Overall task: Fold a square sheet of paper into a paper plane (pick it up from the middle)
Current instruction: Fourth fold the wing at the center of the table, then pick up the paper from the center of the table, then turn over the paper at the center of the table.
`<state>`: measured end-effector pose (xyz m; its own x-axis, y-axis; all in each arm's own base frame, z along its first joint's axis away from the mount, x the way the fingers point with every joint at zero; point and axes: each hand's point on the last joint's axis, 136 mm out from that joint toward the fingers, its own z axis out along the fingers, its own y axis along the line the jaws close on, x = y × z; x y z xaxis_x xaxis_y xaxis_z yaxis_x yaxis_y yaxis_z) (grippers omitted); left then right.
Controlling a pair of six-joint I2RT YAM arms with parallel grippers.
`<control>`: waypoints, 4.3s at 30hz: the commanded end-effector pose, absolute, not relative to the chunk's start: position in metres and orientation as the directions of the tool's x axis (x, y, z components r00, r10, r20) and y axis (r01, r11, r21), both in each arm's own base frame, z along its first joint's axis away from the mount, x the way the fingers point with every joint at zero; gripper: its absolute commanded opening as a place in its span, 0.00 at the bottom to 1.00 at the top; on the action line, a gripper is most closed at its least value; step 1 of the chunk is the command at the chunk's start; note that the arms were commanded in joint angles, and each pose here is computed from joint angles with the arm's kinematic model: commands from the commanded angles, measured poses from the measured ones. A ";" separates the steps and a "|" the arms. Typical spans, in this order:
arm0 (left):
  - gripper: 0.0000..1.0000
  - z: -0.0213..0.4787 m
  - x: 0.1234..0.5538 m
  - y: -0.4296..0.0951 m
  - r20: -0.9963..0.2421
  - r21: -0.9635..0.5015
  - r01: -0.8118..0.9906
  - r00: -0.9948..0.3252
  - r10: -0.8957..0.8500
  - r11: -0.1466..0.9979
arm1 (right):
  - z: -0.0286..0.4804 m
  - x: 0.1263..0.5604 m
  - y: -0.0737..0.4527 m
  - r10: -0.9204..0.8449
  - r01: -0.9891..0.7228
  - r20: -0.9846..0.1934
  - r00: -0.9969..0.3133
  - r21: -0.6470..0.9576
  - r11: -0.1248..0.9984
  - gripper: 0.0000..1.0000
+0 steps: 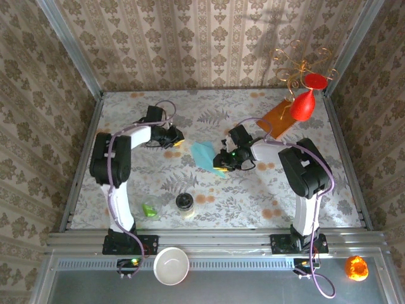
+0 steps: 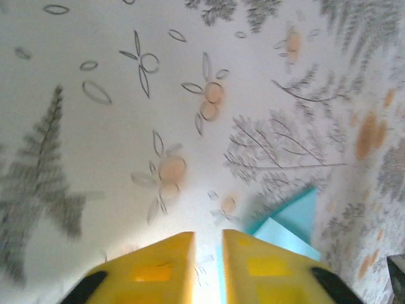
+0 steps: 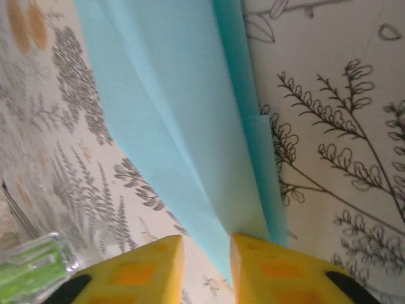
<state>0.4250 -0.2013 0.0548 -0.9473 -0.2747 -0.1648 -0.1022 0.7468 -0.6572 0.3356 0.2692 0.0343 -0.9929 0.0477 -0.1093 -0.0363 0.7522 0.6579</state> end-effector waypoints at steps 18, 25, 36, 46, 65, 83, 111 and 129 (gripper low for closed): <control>0.70 0.092 0.358 -0.186 -0.235 -0.741 -0.172 -0.840 -0.490 0.649 | 0.058 0.385 0.275 -0.127 -0.323 -0.340 -0.932 0.618 0.717 0.42; 0.73 0.097 0.362 -0.192 -0.229 -0.762 -0.152 -0.846 -0.482 0.630 | 0.053 0.386 0.289 -0.201 -0.393 -0.352 -0.914 0.649 0.651 0.31; 0.73 0.119 0.365 -0.220 -0.272 -0.820 -0.006 -0.876 -0.398 0.573 | 0.096 0.403 0.290 -0.109 -0.416 -0.443 -0.890 0.690 0.592 0.03; 0.76 0.177 0.358 -0.276 -0.348 -0.886 0.223 -0.899 -0.265 0.406 | 0.188 0.410 0.283 0.134 -0.371 -0.463 -0.876 0.826 0.424 0.04; 0.47 0.221 0.339 -0.321 -0.426 -0.892 0.384 -0.891 -0.160 0.239 | 0.237 0.414 0.275 0.278 -0.321 -0.370 -0.887 0.925 0.205 0.05; 0.21 0.224 0.346 -0.318 -0.413 -0.904 0.374 -0.889 -0.196 0.208 | 0.226 0.413 0.268 0.284 -0.292 -0.343 -0.895 0.934 0.206 0.14; 0.11 0.152 0.349 -0.269 -0.484 -0.207 0.430 -0.825 0.290 0.878 | 0.180 0.400 0.161 0.372 -0.102 -0.479 -0.795 0.710 0.696 0.48; 0.10 0.087 0.369 -0.278 -0.312 0.474 0.458 -0.711 0.630 0.752 | 0.145 0.371 0.070 0.560 0.242 -0.509 -0.654 0.560 0.792 0.48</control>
<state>0.3604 -0.2874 0.0816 -0.7356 0.5860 -0.3397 0.4777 0.8044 0.3532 0.3784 0.0949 0.1527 -0.7007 0.5002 -0.5087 0.1317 0.7915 0.5968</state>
